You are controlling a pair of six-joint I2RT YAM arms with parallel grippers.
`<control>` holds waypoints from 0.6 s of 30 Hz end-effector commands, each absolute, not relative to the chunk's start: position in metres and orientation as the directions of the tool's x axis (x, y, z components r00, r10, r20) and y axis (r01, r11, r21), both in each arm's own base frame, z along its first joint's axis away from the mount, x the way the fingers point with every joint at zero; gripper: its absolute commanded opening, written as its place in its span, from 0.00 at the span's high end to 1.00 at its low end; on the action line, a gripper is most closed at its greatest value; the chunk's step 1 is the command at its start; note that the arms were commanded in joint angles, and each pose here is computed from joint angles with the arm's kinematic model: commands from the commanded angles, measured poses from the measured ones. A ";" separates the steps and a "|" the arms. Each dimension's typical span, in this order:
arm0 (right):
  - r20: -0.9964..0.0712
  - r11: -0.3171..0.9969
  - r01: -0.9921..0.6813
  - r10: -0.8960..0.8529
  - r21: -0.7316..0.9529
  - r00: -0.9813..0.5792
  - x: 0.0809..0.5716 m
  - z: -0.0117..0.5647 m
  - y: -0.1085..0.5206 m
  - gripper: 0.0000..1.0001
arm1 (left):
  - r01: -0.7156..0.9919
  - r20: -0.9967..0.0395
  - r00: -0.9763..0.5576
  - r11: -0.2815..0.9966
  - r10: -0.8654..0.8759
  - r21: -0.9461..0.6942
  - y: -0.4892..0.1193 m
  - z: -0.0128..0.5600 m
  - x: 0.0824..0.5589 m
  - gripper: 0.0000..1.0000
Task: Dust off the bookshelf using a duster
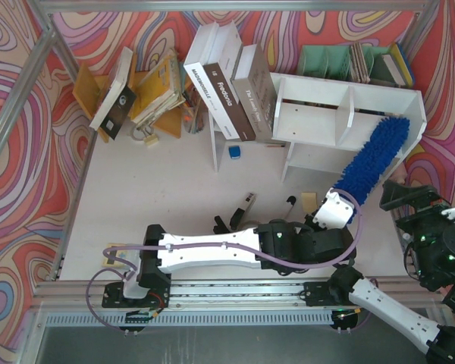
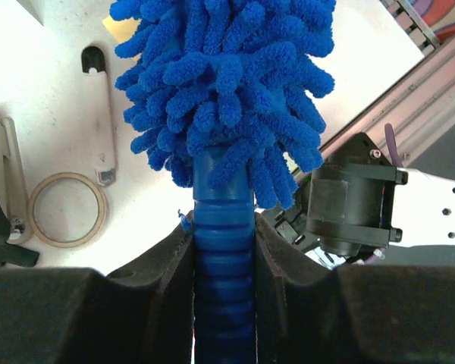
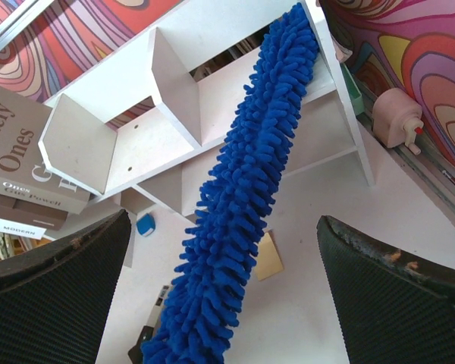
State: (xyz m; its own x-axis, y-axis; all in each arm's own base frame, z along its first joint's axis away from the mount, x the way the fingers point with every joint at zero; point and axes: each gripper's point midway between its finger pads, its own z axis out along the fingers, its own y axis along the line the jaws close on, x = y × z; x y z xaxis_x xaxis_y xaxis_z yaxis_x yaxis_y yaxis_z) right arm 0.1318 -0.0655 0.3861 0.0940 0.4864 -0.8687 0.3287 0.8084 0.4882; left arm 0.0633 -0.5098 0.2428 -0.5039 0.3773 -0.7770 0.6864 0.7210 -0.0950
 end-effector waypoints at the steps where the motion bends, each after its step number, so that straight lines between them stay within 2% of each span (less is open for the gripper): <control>1: -0.862 0.797 0.340 0.494 0.500 0.111 0.130 0.392 -0.069 0.02 | 0.671 -0.843 -0.461 0.730 0.276 -0.128 -0.511 0.282 0.080 1.00; 12: -0.862 0.798 0.335 0.494 0.501 0.113 0.127 0.390 -0.071 0.02 | 0.675 -0.886 -0.420 0.720 0.199 -0.159 -0.511 0.312 0.090 1.00; 18: -0.864 0.800 0.336 0.492 0.497 0.108 0.129 0.388 -0.070 0.02 | 0.688 -0.870 -0.431 0.712 0.241 -0.143 -0.516 0.298 0.088 1.00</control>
